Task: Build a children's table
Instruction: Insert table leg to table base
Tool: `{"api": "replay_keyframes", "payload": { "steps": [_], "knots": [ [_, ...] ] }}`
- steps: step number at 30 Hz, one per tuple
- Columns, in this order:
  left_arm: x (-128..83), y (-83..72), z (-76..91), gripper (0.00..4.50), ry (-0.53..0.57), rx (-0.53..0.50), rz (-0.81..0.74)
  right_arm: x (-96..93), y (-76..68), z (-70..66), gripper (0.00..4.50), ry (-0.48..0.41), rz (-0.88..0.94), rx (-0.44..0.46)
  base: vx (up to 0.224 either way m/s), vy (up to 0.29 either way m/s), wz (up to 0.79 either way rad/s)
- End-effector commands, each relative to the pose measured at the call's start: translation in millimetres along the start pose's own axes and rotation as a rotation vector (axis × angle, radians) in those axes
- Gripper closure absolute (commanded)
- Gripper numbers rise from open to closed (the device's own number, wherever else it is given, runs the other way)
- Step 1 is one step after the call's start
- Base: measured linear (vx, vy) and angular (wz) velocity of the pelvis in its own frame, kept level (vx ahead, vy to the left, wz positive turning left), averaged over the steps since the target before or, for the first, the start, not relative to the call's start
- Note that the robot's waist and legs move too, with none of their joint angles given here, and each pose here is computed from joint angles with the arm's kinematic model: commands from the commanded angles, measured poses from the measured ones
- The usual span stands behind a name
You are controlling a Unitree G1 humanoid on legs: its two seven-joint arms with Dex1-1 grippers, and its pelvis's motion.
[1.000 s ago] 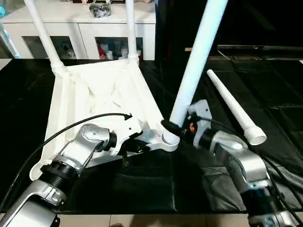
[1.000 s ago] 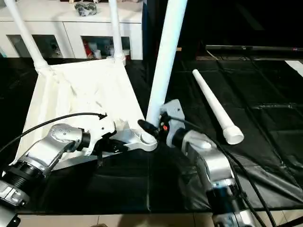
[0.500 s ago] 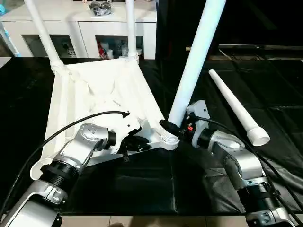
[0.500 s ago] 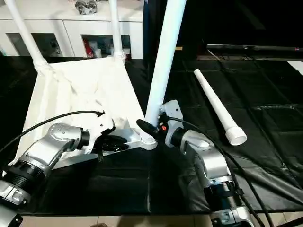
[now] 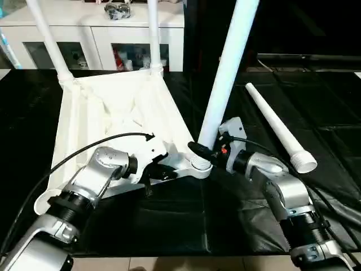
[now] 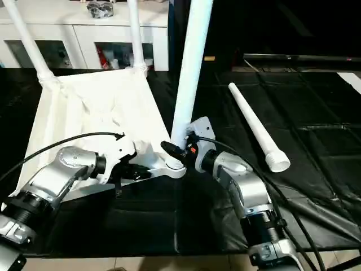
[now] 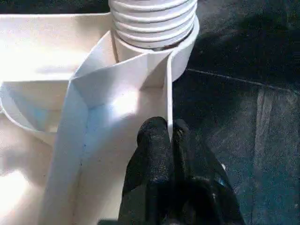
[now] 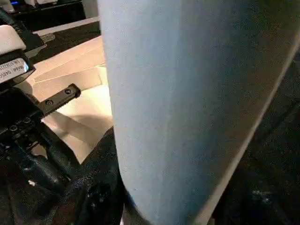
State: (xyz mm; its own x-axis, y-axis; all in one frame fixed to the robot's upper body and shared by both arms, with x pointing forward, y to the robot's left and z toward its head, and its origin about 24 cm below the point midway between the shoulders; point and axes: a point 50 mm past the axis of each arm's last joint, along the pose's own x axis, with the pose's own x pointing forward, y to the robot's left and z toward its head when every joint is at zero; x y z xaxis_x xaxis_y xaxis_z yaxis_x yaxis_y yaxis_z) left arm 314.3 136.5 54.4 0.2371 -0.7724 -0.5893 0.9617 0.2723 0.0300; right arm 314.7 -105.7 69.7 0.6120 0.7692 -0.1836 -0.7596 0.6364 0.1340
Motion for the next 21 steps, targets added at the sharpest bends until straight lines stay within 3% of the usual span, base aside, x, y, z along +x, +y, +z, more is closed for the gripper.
{"api": "replay_keyframes", "payload": {
  "steps": [1,14,21],
  "knots": [
    [-3.8,4.5,1.7,4.5,0.028,0.036,0.003,3.1,-0.1,-4.1,2.57,0.046,0.012,0.005,0.0,0.0,0.0],
    [-4.3,12.2,9.9,4.5,0.003,0.071,-0.017,4.8,-5.5,-8.3,2.57,0.067,0.018,0.01,0.0,0.0,0.0],
    [-2.5,10.9,13.9,4.5,-0.03,0.057,-0.037,7.5,-10.4,-10.8,2.57,0.011,0.004,0.103,0.0,0.0,0.0]
  ]
}}
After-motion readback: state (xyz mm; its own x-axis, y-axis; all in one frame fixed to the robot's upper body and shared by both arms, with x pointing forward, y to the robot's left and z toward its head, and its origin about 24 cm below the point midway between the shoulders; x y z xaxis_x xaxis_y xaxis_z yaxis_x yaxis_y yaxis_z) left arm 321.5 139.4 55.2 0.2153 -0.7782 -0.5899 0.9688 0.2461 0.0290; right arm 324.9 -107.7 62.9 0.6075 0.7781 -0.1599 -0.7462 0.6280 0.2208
